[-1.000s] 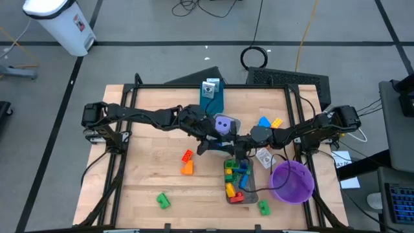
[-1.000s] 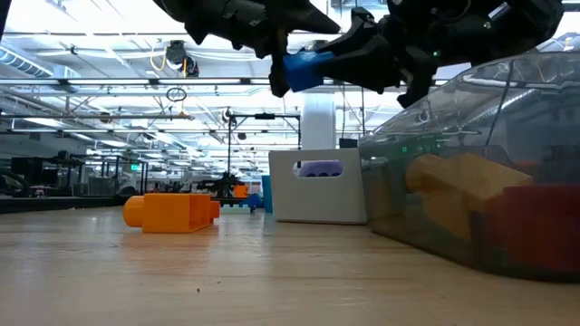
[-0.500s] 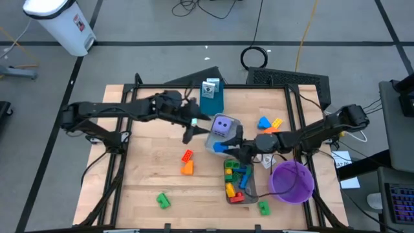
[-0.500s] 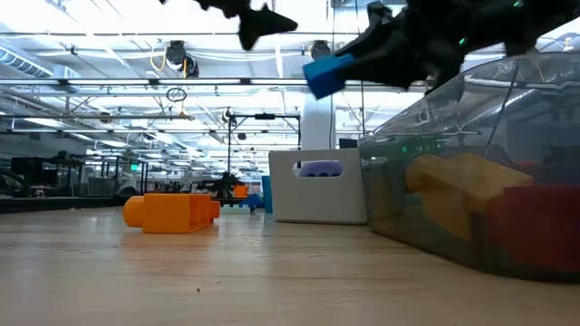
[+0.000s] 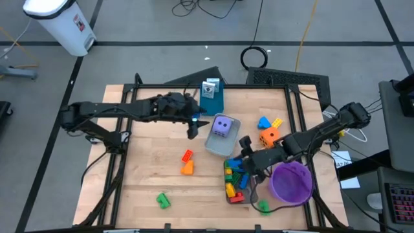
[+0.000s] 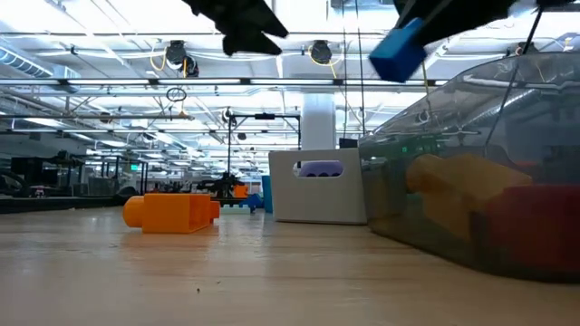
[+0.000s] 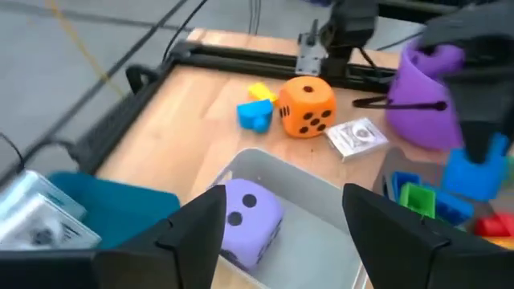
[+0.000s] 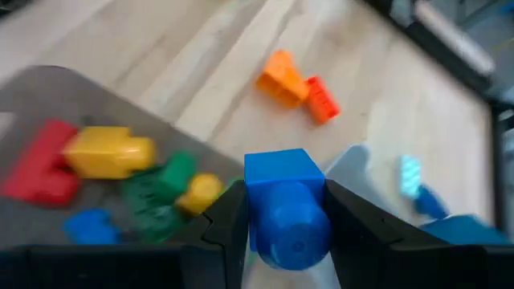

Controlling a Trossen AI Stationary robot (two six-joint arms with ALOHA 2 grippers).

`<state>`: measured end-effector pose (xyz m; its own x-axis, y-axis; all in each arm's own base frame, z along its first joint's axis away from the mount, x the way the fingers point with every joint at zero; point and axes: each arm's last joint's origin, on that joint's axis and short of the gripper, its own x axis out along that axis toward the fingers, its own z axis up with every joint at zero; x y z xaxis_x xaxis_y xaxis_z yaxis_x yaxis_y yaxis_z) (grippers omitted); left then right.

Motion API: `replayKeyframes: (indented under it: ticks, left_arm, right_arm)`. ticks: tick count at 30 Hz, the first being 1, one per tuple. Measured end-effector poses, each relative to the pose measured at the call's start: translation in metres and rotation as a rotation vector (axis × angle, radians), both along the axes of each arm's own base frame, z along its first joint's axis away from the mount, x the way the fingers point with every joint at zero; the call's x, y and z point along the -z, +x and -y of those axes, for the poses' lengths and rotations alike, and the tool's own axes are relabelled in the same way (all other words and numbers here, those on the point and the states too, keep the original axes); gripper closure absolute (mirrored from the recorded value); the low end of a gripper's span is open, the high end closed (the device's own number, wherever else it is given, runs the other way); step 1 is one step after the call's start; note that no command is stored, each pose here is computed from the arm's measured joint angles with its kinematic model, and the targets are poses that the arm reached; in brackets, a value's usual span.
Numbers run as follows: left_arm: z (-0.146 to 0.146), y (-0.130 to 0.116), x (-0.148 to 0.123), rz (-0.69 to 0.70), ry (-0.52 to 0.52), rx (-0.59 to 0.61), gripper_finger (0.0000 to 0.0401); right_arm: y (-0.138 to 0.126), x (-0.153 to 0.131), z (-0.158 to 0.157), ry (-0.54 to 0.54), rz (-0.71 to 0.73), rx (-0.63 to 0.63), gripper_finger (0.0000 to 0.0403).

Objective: Pick & Place Toys
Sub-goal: Put the blue game piece into the black bin

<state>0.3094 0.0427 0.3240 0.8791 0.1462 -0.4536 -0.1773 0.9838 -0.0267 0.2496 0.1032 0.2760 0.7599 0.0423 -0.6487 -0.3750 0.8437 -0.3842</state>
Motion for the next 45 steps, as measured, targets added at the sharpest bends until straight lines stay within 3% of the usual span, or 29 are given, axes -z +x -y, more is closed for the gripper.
replayKeyframes:
  ticks: [8, 15, 23, 36, 45]
  left_arm:
    - [0.007, 0.045, 0.046, -0.03, -0.067, 0.003, 0.0157]
    - [0.007, 0.076, 0.078, 0.032, -0.062, 0.013, 0.0158]
    - [-0.004, 0.077, 0.07, 0.113, -0.051, -0.014, 0.0158]
    - [0.013, 0.077, 0.066, 0.133, -0.087, 0.015, 0.0158]
    - [0.036, 0.079, 0.064, 0.146, -0.124, 0.06, 0.0158]
  right_arm:
    - [0.005, 0.005, -0.022, 0.256, -0.227, -0.012, 0.0277]
    - [0.008, 0.017, -0.031, 0.469, -0.363, 0.104, 0.0277]
    - [0.015, 0.047, -0.037, 0.434, -0.513, 0.211, 0.0277]
    - [0.038, 0.085, -0.036, 0.354, -0.563, 0.198, 0.0274]
    - [0.042, 0.083, -0.032, 0.396, -0.534, 0.238, 0.0197]
